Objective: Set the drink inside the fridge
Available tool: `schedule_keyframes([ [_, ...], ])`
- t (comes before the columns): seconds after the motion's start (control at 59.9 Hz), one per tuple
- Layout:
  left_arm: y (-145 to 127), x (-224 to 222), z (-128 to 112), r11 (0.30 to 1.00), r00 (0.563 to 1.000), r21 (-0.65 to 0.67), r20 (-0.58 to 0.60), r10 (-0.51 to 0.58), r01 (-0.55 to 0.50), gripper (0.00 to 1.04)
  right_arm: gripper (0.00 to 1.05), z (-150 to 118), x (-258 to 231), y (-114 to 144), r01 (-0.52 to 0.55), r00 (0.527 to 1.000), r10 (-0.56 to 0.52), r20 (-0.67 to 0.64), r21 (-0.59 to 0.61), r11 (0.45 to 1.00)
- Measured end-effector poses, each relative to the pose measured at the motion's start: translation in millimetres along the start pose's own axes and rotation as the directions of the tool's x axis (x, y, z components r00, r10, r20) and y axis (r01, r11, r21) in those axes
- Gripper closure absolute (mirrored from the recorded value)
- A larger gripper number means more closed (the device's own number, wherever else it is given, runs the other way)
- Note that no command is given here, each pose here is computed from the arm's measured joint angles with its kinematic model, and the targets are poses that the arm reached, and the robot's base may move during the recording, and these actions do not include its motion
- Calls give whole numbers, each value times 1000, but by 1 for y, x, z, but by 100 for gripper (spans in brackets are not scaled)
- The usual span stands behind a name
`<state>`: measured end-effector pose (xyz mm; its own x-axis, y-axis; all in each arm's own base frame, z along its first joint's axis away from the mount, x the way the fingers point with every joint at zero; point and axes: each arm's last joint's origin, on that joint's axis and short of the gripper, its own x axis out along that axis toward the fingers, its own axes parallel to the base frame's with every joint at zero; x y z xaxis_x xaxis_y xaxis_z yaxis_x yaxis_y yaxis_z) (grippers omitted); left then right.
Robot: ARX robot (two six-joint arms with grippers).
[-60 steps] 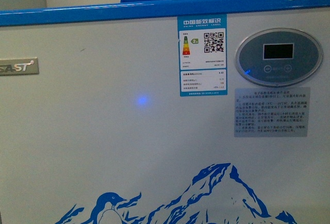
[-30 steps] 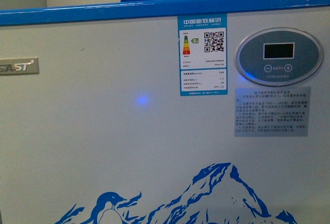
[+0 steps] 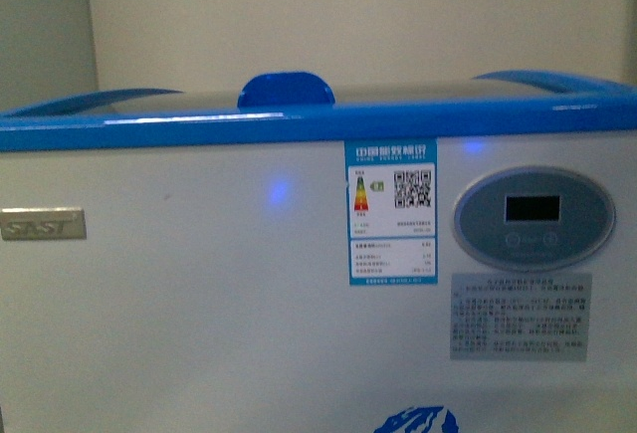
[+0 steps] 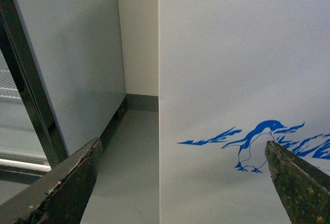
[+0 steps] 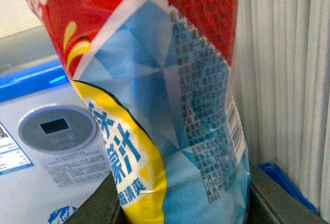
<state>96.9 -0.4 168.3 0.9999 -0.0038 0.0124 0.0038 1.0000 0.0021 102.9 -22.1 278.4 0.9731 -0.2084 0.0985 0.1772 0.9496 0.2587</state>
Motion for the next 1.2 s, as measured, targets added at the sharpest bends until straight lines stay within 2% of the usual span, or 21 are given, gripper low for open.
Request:
schedule_keyframes([
  [0.717, 0, 0, 0, 1000, 1000, -1, -2, -1, 1, 8, 64, 1, 0, 0, -1, 1000, 1, 4, 3, 1000],
  [0.767, 0, 3, 1, 994, 997, -99, -58, -47, 41, 8, 64, 1, 0, 0, 0, 1000, 0, 5, 3, 1000],
  [0.817, 2, 14, 10, 976, 994, -213, -81, -72, 53, 8, 64, 1, 0, 0, 0, 1000, 0, 5, 3, 1000],
  [0.884, 3, 29, 26, 969, 994, -238, -60, -86, 69, 8, 64, 1, 0, 0, -3, 1000, 3, 4, 3, 1000],
  [0.934, 2, 50, 50, 968, 993, -224, -10, -114, 109, 8, 64, 1, 0, 0, -2, 1000, 2, 4, 3, 1000],
  [1.051, -7, 115, 99, 970, 971, -60, 58, -231, 234, 8, 64, 1, 0, 0, 0, 1000, 0, 5, 3, 1000],
  [1.118, -18, 146, 113, 945, 944, 66, 62, -325, 321, 8, 64, 1, 0, 0, -1, 1000, 1, 5, 3, 1000],
  [1.201, -35, 175, 123, 879, 896, 216, 37, -442, 425, 8, 64, 1, 0, 0, -1, 1000, 1, 5, 3, 1000],
])
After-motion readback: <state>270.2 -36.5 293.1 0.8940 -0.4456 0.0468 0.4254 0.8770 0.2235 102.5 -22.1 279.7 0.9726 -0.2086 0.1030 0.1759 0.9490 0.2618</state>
